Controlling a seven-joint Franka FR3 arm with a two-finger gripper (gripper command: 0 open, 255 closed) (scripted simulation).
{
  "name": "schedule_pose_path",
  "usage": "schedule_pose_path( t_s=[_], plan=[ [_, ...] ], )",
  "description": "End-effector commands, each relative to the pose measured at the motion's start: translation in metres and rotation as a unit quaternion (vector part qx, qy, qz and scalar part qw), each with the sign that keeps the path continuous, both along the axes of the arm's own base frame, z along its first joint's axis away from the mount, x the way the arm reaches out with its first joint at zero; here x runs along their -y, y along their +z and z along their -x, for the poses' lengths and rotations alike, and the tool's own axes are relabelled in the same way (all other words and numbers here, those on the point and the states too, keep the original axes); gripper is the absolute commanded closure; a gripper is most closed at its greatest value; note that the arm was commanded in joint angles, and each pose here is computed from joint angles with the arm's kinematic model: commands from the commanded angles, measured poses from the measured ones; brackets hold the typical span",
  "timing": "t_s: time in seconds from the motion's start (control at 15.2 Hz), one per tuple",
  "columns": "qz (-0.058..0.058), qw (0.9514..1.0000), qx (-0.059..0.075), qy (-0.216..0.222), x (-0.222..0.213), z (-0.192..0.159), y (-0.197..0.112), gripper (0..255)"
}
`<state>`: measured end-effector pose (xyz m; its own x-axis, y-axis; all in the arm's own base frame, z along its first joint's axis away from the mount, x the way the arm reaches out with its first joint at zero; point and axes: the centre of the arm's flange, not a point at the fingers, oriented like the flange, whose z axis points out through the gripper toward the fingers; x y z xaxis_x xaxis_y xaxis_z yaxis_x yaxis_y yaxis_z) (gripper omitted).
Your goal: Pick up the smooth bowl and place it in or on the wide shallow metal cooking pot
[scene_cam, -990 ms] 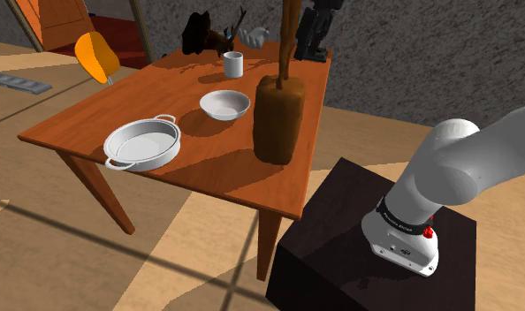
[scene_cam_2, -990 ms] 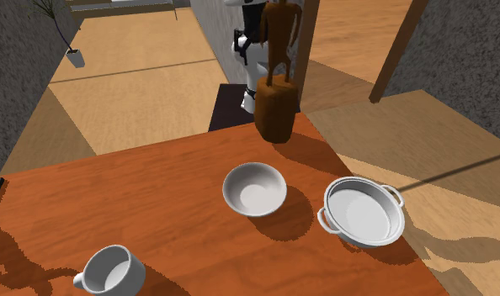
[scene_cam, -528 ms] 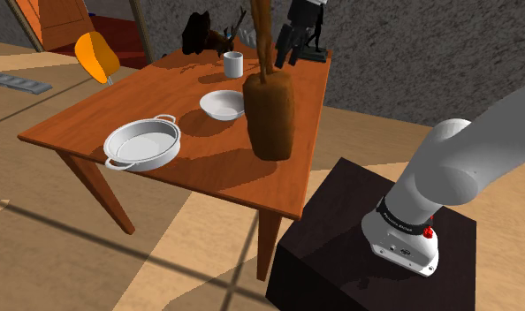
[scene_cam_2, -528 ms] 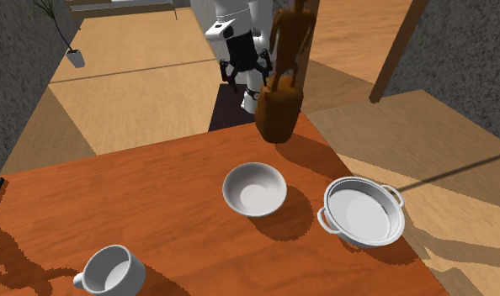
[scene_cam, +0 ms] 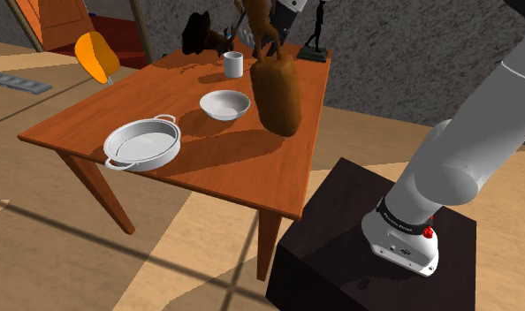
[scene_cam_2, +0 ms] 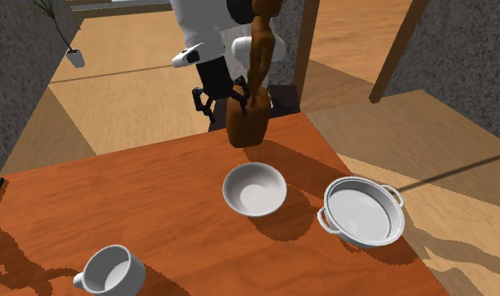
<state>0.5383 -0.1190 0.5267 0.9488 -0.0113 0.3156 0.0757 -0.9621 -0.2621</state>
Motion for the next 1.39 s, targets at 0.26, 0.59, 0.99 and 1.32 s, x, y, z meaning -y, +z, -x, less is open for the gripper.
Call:
schedule_pose_path(
  t_s=[0.26, 0.59, 0.99, 1.32],
  plan=[
    [-0.060, 0.9924, -0.099, 0.041, 0.015, -0.049, -0.084, 0],
    [-0.094, 0.9892, -0.104, 0.043, 0.037, -0.100, -0.130, 0],
    [-0.130, 0.9844, -0.109, 0.046, 0.058, -0.154, -0.181, 0],
    [-0.130, 0.9844, -0.109, 0.046, 0.044, -0.156, -0.203, 0]
  ],
)
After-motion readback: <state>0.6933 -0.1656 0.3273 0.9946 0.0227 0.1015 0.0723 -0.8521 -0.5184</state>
